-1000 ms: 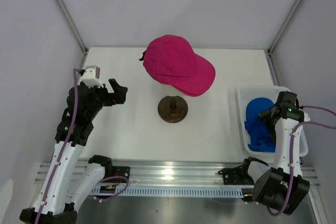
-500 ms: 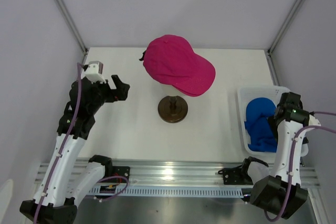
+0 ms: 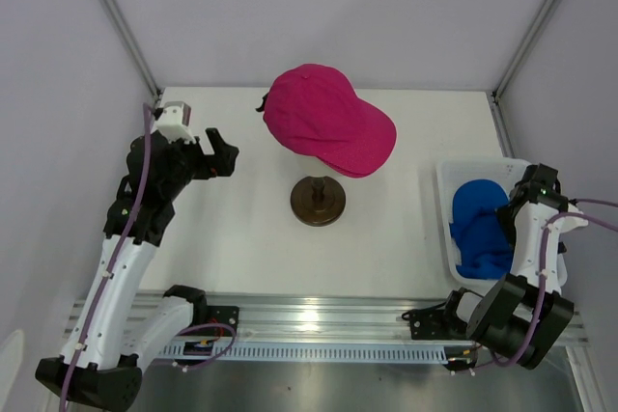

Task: Stack the hats

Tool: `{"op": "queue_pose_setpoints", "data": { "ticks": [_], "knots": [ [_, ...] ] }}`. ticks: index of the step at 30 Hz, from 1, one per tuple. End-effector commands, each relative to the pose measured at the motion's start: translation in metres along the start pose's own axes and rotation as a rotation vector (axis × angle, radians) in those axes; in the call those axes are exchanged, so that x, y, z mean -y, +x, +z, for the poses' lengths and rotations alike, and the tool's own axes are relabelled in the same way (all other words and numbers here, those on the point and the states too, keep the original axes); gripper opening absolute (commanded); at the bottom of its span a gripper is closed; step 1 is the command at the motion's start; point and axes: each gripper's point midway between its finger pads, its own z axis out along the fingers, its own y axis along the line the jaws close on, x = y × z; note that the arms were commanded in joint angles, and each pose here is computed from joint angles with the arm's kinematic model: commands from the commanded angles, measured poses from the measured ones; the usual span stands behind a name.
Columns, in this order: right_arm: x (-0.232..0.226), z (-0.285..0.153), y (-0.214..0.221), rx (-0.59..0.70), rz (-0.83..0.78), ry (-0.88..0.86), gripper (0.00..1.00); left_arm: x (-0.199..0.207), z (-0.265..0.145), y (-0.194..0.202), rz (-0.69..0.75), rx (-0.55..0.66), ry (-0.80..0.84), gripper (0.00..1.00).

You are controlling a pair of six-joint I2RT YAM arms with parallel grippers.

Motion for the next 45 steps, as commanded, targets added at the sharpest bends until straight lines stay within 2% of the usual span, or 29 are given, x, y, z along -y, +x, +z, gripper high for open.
{"op": "queue_pose_setpoints", "data": {
  "ticks": [1, 9, 10, 12, 13, 14, 15, 20, 26, 28, 29, 32, 36, 40, 42, 45],
  "knots": [
    [0.001, 0.011, 0.005, -0.022, 0.026, 0.005, 0.95, 0.003, -0.005, -0.020, 0.018, 0.033, 0.005, 1.00],
    [0.010, 0.009, 0.036, -0.127, 0.083, 0.000, 0.92, -0.001, -0.004, -0.025, 0.027, 0.045, -0.019, 0.99],
    [0.008, 0.011, 0.038, -0.131, 0.085, -0.009, 0.79, -0.001, -0.004, -0.025, 0.029, 0.045, -0.021, 0.99],
    [0.008, 0.018, 0.044, -0.135, 0.081, -0.018, 0.59, -0.001, -0.003, -0.025, 0.035, 0.041, -0.022, 0.99],
    [0.010, 0.019, 0.046, -0.137, 0.077, -0.008, 0.23, -0.002, -0.003, -0.024, 0.037, 0.038, -0.024, 0.99],
    [0.011, 0.018, 0.045, -0.138, 0.086, 0.002, 0.02, -0.002, -0.004, -0.025, 0.041, 0.038, -0.026, 0.99],
    [0.013, 0.017, 0.044, -0.135, 0.084, 0.010, 0.00, -0.004, -0.005, -0.025, 0.042, 0.039, -0.038, 0.99],
    [-0.005, -0.026, 0.012, -0.083, 0.063, -0.109, 0.00, -0.002, -0.013, -0.032, 0.047, 0.077, -0.033, 0.99],
    [-0.074, -0.156, -0.067, 0.145, -0.028, -0.607, 0.00, 0.009, -0.024, -0.050, 0.043, 0.095, 0.001, 0.99],
    [-0.094, -0.197, -0.077, 0.155, -0.094, -0.771, 0.00, 0.018, -0.034, -0.067, 0.045, 0.132, 0.035, 0.99],
    [-0.108, -0.206, -0.073, 0.109, -0.136, -0.832, 0.00, 0.027, -0.036, -0.067, 0.042, 0.122, 0.078, 0.99],
    [-0.120, -0.233, -0.084, 0.106, -0.124, -0.908, 0.00, 0.058, -0.050, -0.092, 0.015, 0.144, 0.215, 1.00],
    [-0.156, -0.287, -0.086, 0.056, -0.148, -1.160, 0.00, 0.087, -0.057, -0.105, 0.015, 0.130, 0.297, 1.00],
    [-0.183, -0.359, -0.096, 0.106, -0.211, -1.416, 0.00, 0.117, -0.073, -0.129, 0.018, 0.176, 0.402, 1.00],
    [-0.190, -0.407, -0.089, 0.138, -0.294, -1.610, 0.00, 0.138, -0.082, -0.139, 0.017, 0.194, 0.481, 1.00],
    [-0.198, -0.428, -0.092, 0.108, -0.265, -1.625, 0.00, 0.166, -0.085, -0.148, 0.010, 0.194, 0.558, 0.98]
  ]
}}
